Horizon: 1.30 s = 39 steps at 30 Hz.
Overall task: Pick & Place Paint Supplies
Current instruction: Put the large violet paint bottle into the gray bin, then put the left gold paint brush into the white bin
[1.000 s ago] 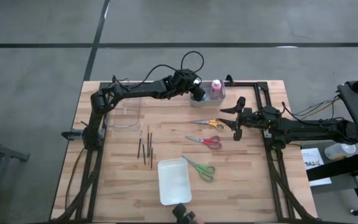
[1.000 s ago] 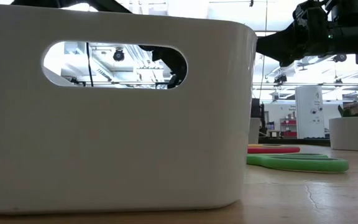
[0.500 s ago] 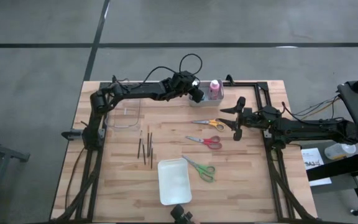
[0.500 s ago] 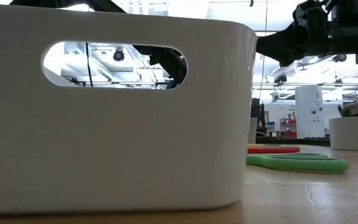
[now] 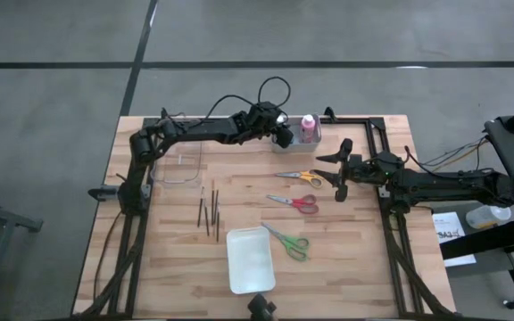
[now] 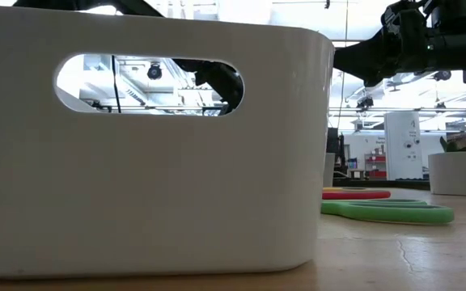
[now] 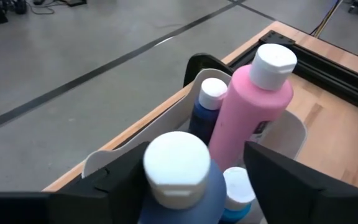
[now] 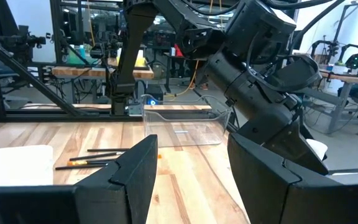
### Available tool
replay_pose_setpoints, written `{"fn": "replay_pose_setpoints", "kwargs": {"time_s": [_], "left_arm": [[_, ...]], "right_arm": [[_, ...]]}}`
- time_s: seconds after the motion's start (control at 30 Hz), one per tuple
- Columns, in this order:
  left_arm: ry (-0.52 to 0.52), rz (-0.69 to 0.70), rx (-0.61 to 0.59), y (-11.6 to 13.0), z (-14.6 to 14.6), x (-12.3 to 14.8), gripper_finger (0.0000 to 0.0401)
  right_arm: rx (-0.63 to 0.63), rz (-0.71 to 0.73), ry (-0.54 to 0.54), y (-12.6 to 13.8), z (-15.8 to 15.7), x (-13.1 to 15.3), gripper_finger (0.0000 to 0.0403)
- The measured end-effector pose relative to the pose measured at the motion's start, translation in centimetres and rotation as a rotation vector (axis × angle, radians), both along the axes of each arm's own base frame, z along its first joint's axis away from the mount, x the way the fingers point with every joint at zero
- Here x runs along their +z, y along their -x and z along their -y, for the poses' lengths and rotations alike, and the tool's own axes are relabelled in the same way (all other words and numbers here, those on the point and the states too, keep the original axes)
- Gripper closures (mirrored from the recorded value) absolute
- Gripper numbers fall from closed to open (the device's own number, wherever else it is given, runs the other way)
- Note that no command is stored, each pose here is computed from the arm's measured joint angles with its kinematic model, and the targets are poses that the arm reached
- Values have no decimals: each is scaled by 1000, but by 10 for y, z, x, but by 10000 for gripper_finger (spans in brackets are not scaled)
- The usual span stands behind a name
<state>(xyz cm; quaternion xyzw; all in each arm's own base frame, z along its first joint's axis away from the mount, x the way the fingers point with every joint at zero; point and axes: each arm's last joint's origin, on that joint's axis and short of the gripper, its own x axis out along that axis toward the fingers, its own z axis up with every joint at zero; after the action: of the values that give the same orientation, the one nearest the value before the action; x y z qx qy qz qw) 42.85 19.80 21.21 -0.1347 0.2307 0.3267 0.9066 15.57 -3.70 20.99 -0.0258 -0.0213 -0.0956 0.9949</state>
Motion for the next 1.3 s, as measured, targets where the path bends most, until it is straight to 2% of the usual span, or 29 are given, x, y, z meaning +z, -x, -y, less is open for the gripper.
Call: {"fn": "replay_pose_setpoints", "kwargs": {"time_s": [0.17, 0.4, 0.67, 0.87, 1.0, 1.17, 1.3], "left_arm": [[-22, -6, -14, 2, 1, 7, 106], [-69, 37, -21, 14, 6, 44, 103], [-57, 11, -42, 33, 26, 79, 103], [-21, -74, -96, 48, 55, 97, 103], [19, -182, -139, 60, 76, 102, 103], [76, -302, -184, 71, 102, 101, 103], [106, -390, -160, 77, 119, 94, 103]], "right_arm": [[0, 0, 0, 0, 0, 0, 209], [0, 0, 0, 0, 0, 0, 209], [0, 0, 0, 0, 0, 0, 209], [0, -1, 0, 0, 0, 0, 209], [0, -1, 0, 0, 0, 0, 209], [0, -2, -1, 0, 0, 0, 209], [0, -3, -1, 0, 0, 0, 209]]}}
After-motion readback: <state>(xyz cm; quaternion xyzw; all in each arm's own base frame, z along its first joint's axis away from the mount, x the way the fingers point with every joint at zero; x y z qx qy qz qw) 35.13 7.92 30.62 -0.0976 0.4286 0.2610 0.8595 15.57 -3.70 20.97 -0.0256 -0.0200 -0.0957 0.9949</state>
